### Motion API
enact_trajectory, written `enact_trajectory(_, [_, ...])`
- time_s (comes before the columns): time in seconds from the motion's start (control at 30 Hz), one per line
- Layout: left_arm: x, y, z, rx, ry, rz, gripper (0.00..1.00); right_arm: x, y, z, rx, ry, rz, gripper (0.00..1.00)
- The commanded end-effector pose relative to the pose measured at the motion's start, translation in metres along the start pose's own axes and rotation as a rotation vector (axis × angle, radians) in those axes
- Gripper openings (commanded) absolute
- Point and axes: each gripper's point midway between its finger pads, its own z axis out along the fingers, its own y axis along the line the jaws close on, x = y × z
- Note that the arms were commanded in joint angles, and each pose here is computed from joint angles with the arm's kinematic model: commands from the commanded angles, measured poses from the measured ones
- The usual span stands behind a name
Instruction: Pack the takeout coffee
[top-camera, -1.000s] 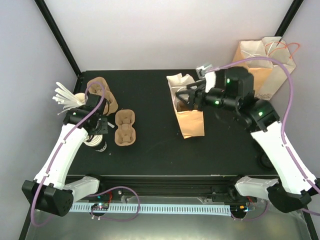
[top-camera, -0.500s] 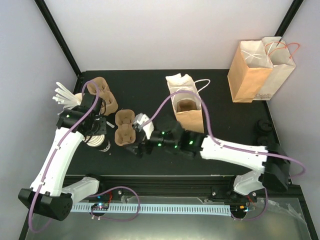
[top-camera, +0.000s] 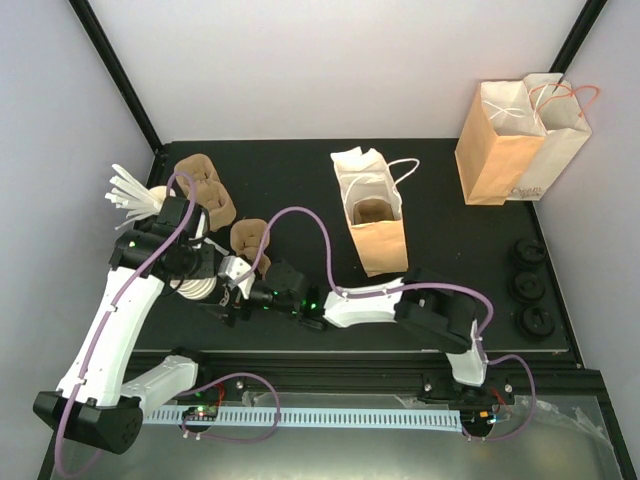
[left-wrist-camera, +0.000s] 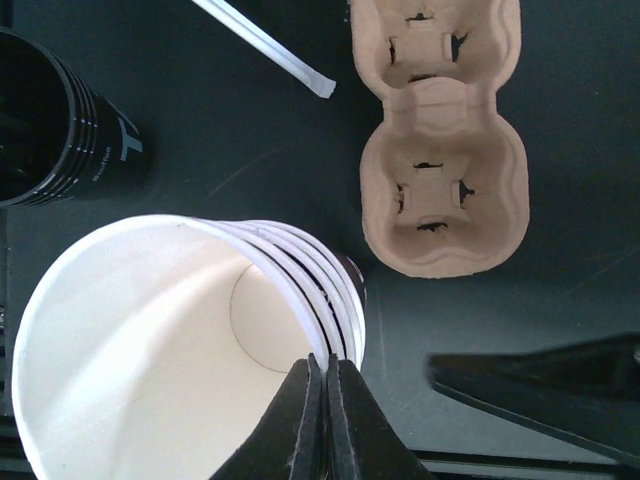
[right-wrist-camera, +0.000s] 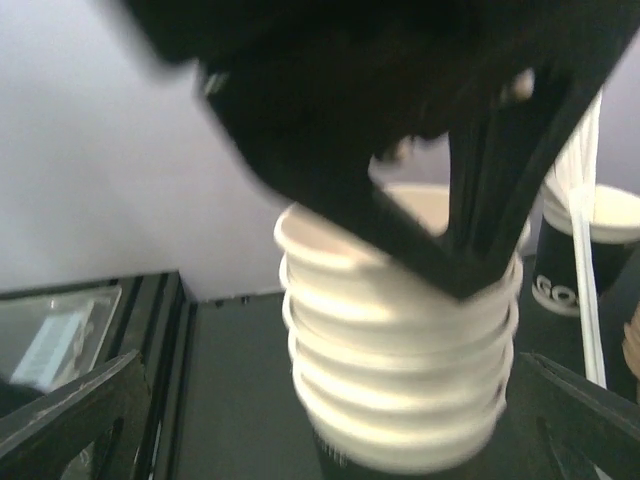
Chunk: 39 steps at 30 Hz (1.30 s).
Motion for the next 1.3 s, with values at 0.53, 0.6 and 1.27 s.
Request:
enact_trajectory(0.53, [0.000, -0.004, -0.008, 0.046, -0.059, 0.031, 0.02, -0.011, -0.032, 0.041, 0.103, -0.197, 0.005, 0.94])
enact_trajectory(0.6, [0.001, -0.005, -0.008, 0.048, -0.058, 0.031, 0.02, -0.003, -0.031, 0.037, 0.101, -0.184, -0.014, 0.98])
enact_trajectory(1.27, [0.002, -0.007, -0.009, 0.062, -0.055, 0.031, 0.02, 0.001, -0.036, 0.044, 0.098, -0.194, 0.066, 0.96])
